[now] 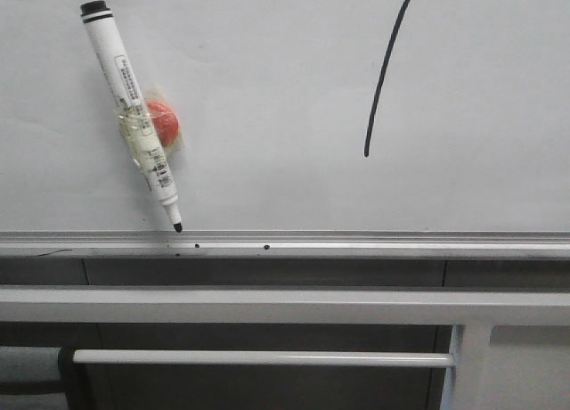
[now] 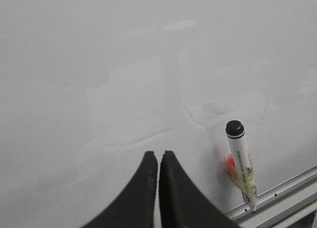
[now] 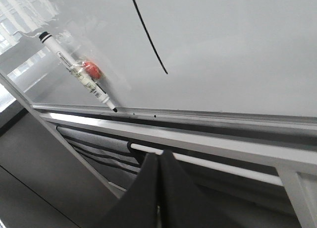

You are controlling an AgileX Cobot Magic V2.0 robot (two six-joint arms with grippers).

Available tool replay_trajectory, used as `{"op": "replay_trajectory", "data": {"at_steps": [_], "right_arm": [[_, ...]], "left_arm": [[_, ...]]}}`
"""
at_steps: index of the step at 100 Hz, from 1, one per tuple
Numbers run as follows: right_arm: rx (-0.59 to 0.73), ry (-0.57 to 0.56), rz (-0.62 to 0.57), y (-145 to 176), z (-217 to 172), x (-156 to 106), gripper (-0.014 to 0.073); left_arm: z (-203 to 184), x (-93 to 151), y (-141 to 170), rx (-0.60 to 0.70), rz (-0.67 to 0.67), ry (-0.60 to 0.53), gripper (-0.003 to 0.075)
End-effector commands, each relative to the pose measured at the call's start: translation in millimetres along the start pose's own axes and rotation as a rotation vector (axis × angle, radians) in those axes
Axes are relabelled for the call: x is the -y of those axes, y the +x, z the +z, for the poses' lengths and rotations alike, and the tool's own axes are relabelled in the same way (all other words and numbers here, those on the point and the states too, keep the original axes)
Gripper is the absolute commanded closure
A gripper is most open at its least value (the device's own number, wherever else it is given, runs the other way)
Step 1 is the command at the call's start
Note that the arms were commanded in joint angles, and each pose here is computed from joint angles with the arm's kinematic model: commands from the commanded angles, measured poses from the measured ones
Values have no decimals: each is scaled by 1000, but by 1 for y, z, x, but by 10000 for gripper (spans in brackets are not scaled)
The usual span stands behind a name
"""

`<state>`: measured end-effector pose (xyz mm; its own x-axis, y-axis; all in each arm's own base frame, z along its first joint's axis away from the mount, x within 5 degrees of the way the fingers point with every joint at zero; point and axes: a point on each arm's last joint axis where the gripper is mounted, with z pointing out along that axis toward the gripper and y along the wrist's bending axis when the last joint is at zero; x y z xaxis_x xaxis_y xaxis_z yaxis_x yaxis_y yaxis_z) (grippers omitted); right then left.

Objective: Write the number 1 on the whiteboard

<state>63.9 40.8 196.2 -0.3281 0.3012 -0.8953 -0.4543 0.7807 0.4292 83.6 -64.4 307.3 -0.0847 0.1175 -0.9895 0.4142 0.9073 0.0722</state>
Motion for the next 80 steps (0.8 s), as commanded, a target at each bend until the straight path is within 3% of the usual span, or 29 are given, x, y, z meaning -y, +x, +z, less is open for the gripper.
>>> {"op": "replay_trajectory", "data": {"at_steps": [1, 40, 65, 80], "right_arm": [[35, 25, -4, -5, 0, 1, 658], [35, 25, -4, -5, 0, 1, 658], [35, 25, -4, -5, 0, 1, 658], [35, 25, -4, -5, 0, 1, 658]], "left_arm": [[-1, 0, -14, 83, 19, 5, 741], [-1, -3, -13, 80, 20, -28, 741], [-5, 12, -17, 117, -6, 178, 741], [-14, 5, -23, 189, -62, 278, 741]]}}
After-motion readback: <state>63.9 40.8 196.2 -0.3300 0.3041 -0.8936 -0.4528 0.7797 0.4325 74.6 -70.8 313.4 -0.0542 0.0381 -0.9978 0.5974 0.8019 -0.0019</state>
